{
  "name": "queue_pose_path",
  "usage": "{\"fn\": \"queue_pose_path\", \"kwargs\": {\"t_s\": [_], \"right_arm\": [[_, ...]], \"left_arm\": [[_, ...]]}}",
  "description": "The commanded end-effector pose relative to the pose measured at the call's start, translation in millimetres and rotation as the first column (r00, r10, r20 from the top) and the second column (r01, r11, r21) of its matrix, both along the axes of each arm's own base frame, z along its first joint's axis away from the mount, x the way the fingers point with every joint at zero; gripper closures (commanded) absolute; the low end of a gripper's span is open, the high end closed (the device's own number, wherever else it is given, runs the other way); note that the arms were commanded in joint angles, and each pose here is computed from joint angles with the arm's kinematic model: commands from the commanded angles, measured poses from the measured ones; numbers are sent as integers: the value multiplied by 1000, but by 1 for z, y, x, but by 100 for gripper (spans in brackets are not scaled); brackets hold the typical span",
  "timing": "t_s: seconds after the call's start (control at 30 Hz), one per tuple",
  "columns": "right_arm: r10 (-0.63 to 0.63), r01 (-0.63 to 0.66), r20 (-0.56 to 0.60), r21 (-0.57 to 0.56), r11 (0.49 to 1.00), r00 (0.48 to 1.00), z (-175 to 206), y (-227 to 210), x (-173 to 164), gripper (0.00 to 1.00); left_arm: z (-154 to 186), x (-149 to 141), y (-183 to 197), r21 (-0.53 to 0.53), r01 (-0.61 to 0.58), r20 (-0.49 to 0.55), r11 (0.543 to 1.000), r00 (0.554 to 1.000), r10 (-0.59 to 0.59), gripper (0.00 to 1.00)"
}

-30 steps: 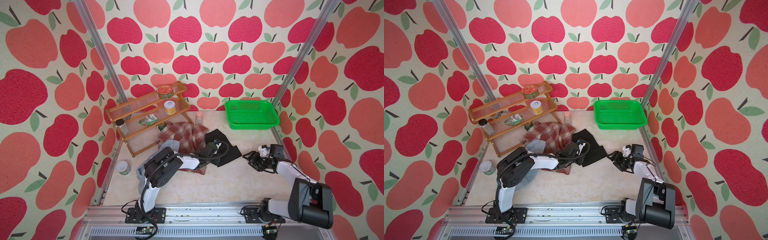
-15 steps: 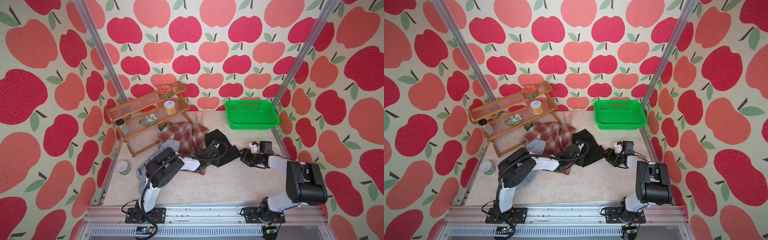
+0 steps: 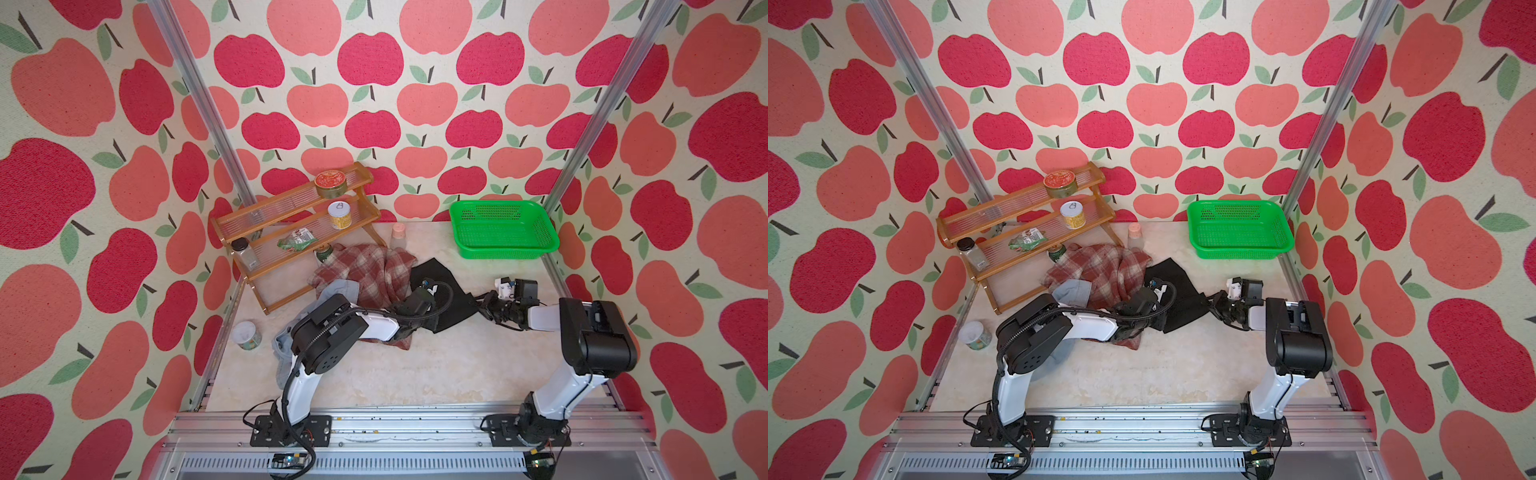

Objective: Roll up the skirts
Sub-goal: Roll the skirt at the center of the board.

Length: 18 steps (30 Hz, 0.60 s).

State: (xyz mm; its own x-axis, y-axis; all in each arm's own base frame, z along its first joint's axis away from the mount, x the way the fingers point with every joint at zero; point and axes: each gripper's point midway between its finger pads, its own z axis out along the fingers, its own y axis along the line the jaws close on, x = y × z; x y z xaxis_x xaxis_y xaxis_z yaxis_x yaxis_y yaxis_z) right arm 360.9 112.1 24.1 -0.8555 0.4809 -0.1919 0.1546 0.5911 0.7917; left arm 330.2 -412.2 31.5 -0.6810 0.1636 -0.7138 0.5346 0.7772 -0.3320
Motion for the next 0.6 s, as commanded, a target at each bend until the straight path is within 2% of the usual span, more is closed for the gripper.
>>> {"fn": "queue_pose_path", "kwargs": {"t_s": [0.0, 0.03, 0.13, 0.23, 0.3, 0.33, 0.4, 0.47, 0.57], "right_arm": [[-19, 17, -101, -22, 1000, 995, -18, -1, -15, 81], [-16, 14, -97, -22, 1000, 995, -15, -1, -15, 83], [-9, 7, -89, -25, 1000, 996, -4, 0, -15, 89], [4, -6, -89, -26, 1000, 996, 6, 1, -16, 90], [13, -16, -89, -29, 999, 996, 12, 1, -16, 90], [17, -19, -90, -31, 999, 996, 15, 1, -17, 90], [22, -25, -89, -35, 999, 996, 19, 1, -17, 90], [27, -31, -90, -35, 999, 996, 23, 1, -18, 91], [32, -35, -87, -37, 999, 996, 28, 1, -17, 91]], "left_arm": [[-19, -4, 13, 57, 14, -8, 998, 1000, -14, 56], [-13, -2, 14, 66, 21, 20, 998, 1000, -23, 52], [13, 3, 17, 113, 49, 137, 992, 988, -64, 50], [48, 6, 21, 206, 67, 315, 976, 940, -131, 49], [70, 1, 17, 286, 81, 444, 955, 871, -207, 48], [79, -3, 15, 322, 88, 503, 943, 828, -249, 43], [97, -18, 5, 368, 115, 590, 923, 738, -327, 43], [107, -38, -6, 425, 161, 642, 891, 640, -422, 42], [104, -72, -27, 514, 239, 651, 824, 516, -556, 42]]}}
